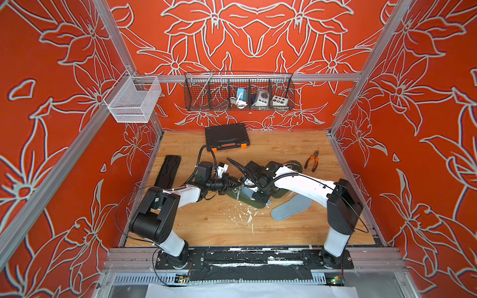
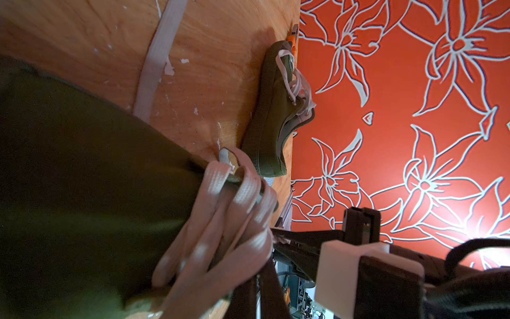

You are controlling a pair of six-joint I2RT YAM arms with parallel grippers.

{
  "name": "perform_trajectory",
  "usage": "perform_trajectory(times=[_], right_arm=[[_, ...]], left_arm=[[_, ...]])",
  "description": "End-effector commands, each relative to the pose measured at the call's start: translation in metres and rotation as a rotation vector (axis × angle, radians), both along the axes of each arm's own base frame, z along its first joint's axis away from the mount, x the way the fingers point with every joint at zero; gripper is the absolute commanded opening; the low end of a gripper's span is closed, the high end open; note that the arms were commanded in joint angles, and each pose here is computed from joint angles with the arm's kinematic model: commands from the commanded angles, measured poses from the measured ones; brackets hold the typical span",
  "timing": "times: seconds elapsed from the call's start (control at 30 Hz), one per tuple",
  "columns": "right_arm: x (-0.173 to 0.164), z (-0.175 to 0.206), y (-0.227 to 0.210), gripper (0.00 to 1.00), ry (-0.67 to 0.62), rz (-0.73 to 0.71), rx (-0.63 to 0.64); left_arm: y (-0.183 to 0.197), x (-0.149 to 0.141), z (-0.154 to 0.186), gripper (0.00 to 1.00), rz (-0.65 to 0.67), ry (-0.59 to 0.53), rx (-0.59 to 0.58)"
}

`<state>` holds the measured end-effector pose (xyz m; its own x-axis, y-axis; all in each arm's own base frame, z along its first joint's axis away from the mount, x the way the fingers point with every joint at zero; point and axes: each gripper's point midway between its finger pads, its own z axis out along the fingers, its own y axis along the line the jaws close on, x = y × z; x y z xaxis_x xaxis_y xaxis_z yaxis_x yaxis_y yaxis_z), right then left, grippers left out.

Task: Insert the insole into the shoe

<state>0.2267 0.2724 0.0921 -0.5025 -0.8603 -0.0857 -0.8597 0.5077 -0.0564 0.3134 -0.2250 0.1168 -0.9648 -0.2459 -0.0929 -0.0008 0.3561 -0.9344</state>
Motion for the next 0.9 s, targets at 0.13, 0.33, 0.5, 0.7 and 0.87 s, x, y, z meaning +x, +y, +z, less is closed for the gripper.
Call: perform_trajectory(times=[0.13,0.33,0.5,0.7,0.87], right_arm=[[-0.004,-0.002,0.003,0.00,0.049,-0.021,0.007],[0.004,0.009,0.015,0.00,0.075,-0.090,0.109],[0.012,0.002,0.029,0.00,0.116,-0.102,0.152],[0.026,-0.001,0.043,0.00,0.134,-0.113,0.187],[0.031,-0.007,0.051,0.00,0.132,-0.102,0.216]], left_arm=[[-0.003,-0.003,0.012,0.00,-0.023,-0.050,-0.018],[-0.005,-0.006,0.014,0.00,-0.031,-0.051,-0.023],[-0.009,-0.009,0.013,0.00,-0.040,-0.047,-0.028],[-0.011,-0.010,0.016,0.00,-0.041,-0.049,-0.036],[-0.011,-0.009,0.017,0.00,-0.041,-0.050,-0.040]])
